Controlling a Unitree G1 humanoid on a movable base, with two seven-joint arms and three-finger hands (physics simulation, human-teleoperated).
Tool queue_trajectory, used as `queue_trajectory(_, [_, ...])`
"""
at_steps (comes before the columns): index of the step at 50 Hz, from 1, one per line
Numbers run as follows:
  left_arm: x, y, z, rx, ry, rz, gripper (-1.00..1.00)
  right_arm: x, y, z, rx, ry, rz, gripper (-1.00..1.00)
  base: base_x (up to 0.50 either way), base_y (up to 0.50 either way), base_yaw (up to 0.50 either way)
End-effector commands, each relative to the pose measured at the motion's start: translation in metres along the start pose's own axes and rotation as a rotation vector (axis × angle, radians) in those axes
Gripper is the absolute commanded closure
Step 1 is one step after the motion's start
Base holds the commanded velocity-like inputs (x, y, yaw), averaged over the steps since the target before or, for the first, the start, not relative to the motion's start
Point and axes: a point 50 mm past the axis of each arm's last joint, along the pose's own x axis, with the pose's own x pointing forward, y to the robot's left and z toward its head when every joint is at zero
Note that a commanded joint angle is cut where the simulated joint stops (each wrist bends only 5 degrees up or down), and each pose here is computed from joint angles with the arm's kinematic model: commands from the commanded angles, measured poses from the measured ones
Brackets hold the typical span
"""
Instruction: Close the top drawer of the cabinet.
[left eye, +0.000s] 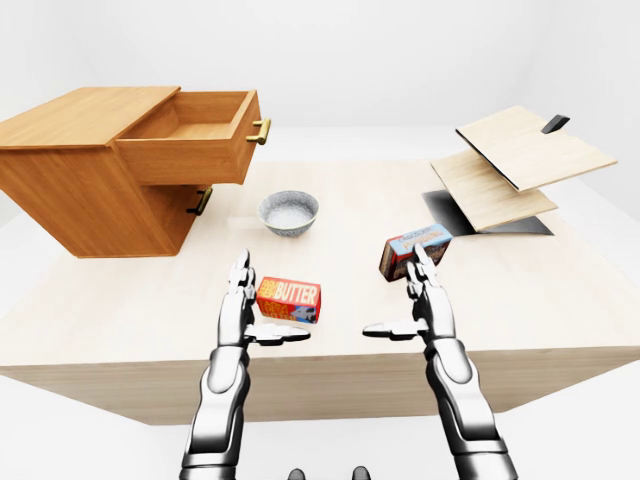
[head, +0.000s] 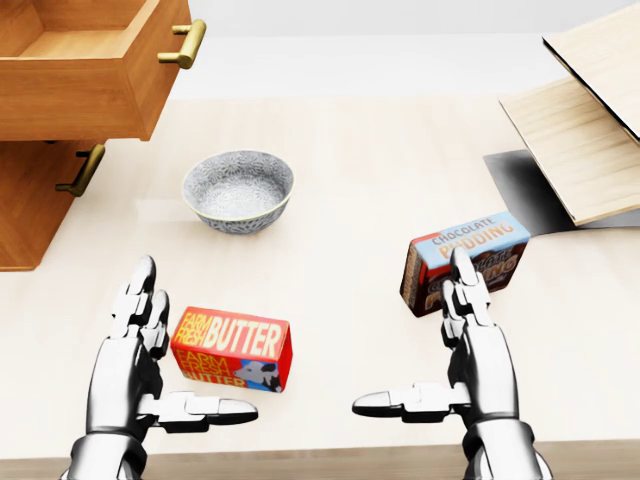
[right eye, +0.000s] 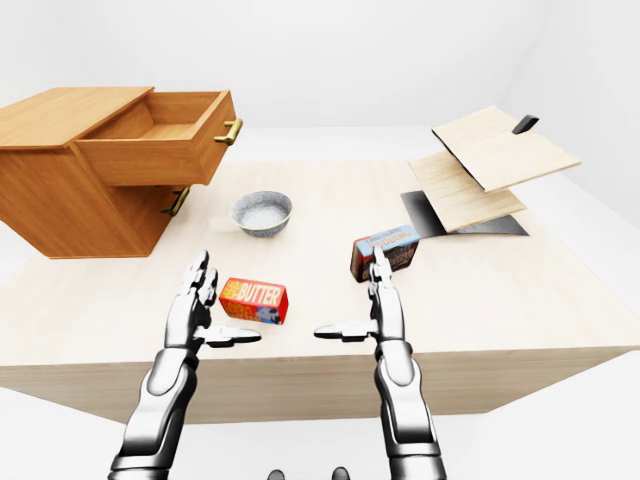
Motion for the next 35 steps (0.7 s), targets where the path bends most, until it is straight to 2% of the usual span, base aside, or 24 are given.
queue_trajectory(1, [0.001,0.005,0.001,0.006,-0.008,-0.013,-1.0,0.0,-0.011,0.007,-0.002,-0.033,-0.008,-1.0,0.0,0.0,0.0])
queue_trajectory(14, [0.007,0.001,0.009,0.031,-0.026,-0.028,-1.0,0.009,-0.011,0.005,-0.035,-0.049,0.0,-1.0,0.0,0.0,0.0])
queue_trajectory(26, [0.029,0.0,0.029,0.031,-0.061,-0.06,-1.0,0.022,-0.021,0.01,-0.041,-0.063,-0.009,-1.0,0.0,0.0,0.0])
queue_trajectory(35, [0.039,0.001,0.031,0.041,-0.07,-0.066,-1.0,0.032,-0.022,0.016,-0.048,-0.076,-0.011,-1.0,0.0,0.0,0.0])
